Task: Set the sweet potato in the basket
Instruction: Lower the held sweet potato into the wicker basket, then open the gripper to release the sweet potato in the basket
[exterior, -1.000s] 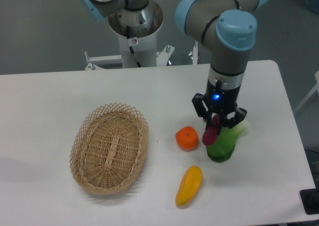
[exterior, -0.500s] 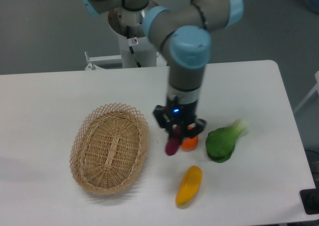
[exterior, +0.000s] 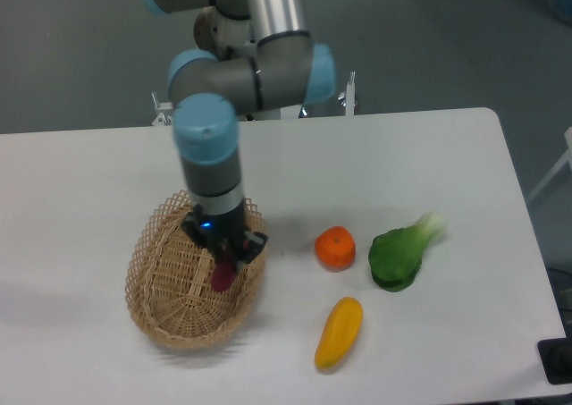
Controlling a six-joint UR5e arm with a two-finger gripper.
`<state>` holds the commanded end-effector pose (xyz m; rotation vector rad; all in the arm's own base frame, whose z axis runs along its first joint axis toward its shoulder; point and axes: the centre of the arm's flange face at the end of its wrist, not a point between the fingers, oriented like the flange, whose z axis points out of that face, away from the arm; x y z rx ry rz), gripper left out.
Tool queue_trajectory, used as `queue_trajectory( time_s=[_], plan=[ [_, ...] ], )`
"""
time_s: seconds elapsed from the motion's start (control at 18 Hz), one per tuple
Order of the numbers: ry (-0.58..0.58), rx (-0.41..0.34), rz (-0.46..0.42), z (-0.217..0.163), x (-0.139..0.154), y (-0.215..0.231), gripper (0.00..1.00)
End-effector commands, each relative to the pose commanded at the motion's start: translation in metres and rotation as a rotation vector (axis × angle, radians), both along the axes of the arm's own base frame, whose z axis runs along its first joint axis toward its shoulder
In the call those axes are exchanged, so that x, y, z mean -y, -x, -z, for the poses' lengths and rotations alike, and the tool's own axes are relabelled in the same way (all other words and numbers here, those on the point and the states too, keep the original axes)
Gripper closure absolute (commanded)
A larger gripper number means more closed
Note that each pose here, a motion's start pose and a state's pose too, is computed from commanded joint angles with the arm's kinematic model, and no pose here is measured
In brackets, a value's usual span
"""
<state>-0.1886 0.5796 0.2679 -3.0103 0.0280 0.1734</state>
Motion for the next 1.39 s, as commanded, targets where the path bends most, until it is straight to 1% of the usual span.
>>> queue_trajectory(
  time_s=[0.11, 0.17, 0.28, 0.39, 0.67, 0.72, 0.78, 0.83, 0.94, 1.0, 1.17, 1.28, 1.33, 1.39],
  plan=[
    [0.036, 0.017, 0.009, 0.021, -0.001, -0.006, 0.70],
    [0.054, 0.012, 0.018, 0.028, 0.001, -0.006, 0.70],
    [0.064, 0.004, 0.047, 0.032, -0.003, -0.011, 0.70],
    [0.078, 0.008, 0.053, 0.041, -0.002, -0.013, 0.70],
    [0.078, 0.008, 0.054, 0.041, -0.003, -0.014, 0.69],
    [0.080, 0.009, 0.054, 0.041, -0.003, -0.014, 0.66],
    [0.077, 0.007, 0.056, 0.040, -0.003, -0.014, 0.57],
    [0.073, 0.005, 0.054, 0.038, -0.003, -0.014, 0.37],
    [0.068, -0.001, 0.054, 0.033, -0.003, -0.013, 0.04],
    [0.063, -0.005, 0.055, 0.029, -0.003, -0.013, 0.00],
    [0.038, -0.019, 0.053, 0.016, -0.006, -0.011, 0.00],
    [0.014, -0.034, 0.048, 0.000, -0.011, -0.006, 0.00],
    [-0.002, -0.044, 0.041, -0.010, -0.014, 0.001, 0.00],
    [-0.017, -0.052, 0.017, -0.019, -0.011, 0.017, 0.00]
  ],
)
